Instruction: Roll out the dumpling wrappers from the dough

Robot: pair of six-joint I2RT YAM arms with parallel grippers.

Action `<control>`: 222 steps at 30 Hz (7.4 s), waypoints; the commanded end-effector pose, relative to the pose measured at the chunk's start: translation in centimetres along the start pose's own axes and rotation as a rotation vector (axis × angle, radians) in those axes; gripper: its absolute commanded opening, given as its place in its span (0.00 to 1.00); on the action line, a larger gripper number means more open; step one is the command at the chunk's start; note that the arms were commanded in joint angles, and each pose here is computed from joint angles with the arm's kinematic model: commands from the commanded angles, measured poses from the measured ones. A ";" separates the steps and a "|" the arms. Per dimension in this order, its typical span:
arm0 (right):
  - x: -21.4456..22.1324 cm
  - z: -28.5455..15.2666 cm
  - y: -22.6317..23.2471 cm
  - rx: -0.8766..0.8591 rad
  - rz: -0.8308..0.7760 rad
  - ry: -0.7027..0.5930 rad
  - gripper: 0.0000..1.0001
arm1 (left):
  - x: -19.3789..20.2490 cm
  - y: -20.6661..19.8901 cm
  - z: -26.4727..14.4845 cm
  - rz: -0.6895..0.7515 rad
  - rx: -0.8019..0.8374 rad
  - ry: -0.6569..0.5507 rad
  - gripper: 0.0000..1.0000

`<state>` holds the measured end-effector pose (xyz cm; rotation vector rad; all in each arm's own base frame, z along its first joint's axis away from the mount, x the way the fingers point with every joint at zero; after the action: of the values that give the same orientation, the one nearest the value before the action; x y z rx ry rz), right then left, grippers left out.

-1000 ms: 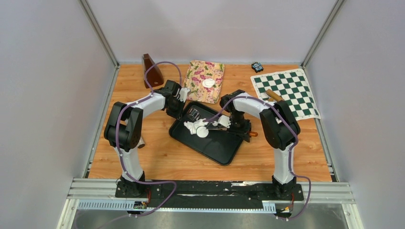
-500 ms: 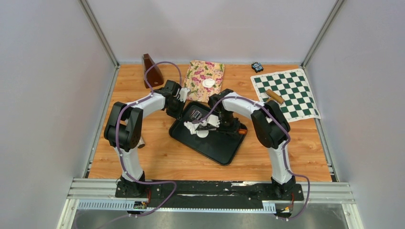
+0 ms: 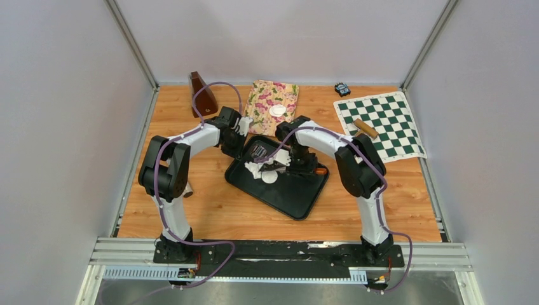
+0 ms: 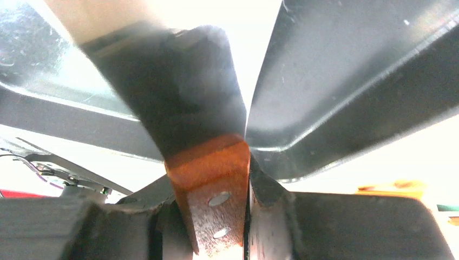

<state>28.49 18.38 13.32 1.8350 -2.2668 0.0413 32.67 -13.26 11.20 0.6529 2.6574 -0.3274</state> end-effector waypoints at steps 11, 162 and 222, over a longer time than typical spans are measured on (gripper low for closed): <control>5.2 -2.3 0.6 0.114 0.055 0.025 0.00 | -0.3 -0.6 -1.2 0.034 0.017 -0.033 0.00; -6.3 -3.9 0.9 0.189 -0.344 -0.036 0.00 | -0.5 -0.7 -1.3 0.027 0.024 -0.041 0.00; -4.0 -6.0 1.9 0.165 -0.203 -0.228 0.00 | -2.7 1.1 -6.6 -0.038 0.029 -0.261 0.44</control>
<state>28.33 23.67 17.47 2.2444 -2.2095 0.0389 33.05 -11.56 15.27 0.5686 2.5436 -0.3906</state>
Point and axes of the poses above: each gripper's point midway between its finger pads, its own z axis out along the fingers, its own y axis along the line the jaws close on, x = y × z, the point moved 10 cm from there along -z, back along the fingers, and after that the axes turned 1 degree about -z, right-handed, at the moved point
